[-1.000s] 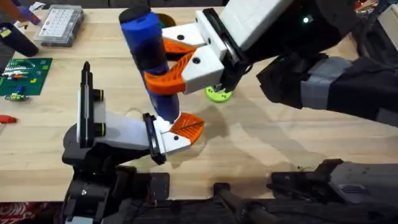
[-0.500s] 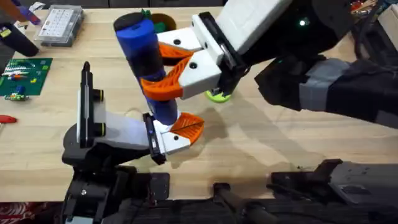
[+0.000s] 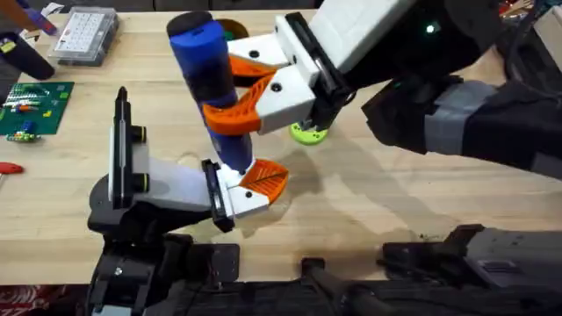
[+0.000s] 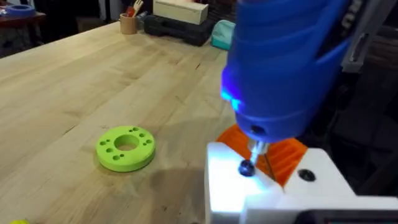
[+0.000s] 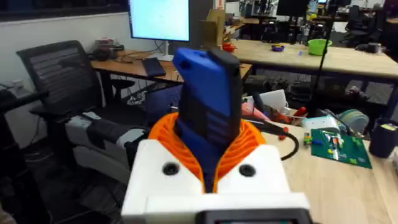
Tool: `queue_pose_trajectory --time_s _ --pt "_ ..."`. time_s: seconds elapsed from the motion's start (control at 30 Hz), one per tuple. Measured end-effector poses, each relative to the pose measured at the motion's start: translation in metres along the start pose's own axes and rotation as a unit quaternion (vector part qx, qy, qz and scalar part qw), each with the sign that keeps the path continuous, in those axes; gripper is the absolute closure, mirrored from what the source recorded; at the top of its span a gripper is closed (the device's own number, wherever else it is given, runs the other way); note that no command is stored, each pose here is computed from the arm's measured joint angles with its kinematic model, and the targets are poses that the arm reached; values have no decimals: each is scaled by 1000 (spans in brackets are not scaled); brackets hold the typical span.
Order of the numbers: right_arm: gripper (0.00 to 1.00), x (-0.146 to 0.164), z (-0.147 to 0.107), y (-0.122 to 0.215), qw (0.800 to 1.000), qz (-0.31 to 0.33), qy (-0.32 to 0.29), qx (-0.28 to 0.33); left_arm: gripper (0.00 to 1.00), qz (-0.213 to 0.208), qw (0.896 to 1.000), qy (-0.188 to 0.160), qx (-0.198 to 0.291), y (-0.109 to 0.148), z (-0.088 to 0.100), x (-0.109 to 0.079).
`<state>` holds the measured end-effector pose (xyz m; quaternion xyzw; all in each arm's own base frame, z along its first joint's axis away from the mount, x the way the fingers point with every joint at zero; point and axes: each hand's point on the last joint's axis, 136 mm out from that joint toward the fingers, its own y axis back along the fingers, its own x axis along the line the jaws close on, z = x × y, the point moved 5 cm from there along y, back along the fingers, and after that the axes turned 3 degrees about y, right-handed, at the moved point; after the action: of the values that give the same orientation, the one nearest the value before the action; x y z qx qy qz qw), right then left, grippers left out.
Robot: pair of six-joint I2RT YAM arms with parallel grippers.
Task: Pick up the gripper from the table and insert it into the empty holder that is missing its gripper. Then pick up a screw, insert it into the mounting hole, and use the screwdriver to tighten it. Finally, clean up the table by picking up the vegetable and placing it into the bucket.
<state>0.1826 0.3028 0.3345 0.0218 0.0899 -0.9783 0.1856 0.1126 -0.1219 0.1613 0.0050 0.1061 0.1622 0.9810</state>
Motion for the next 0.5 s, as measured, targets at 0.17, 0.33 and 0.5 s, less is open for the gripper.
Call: queue_pose_trajectory --time_s 0.17,0.33,0.5 --pt "951 -1 0 1 1000 -2 1 0 983 0 1000 0 0 0 0 0" --pt "950 0 0 1 1000 2 3 1 983 0 1000 0 0 0 0 0" --pt "950 2 0 0 1000 8 2 2 983 0 1000 0 0 0 0 0"
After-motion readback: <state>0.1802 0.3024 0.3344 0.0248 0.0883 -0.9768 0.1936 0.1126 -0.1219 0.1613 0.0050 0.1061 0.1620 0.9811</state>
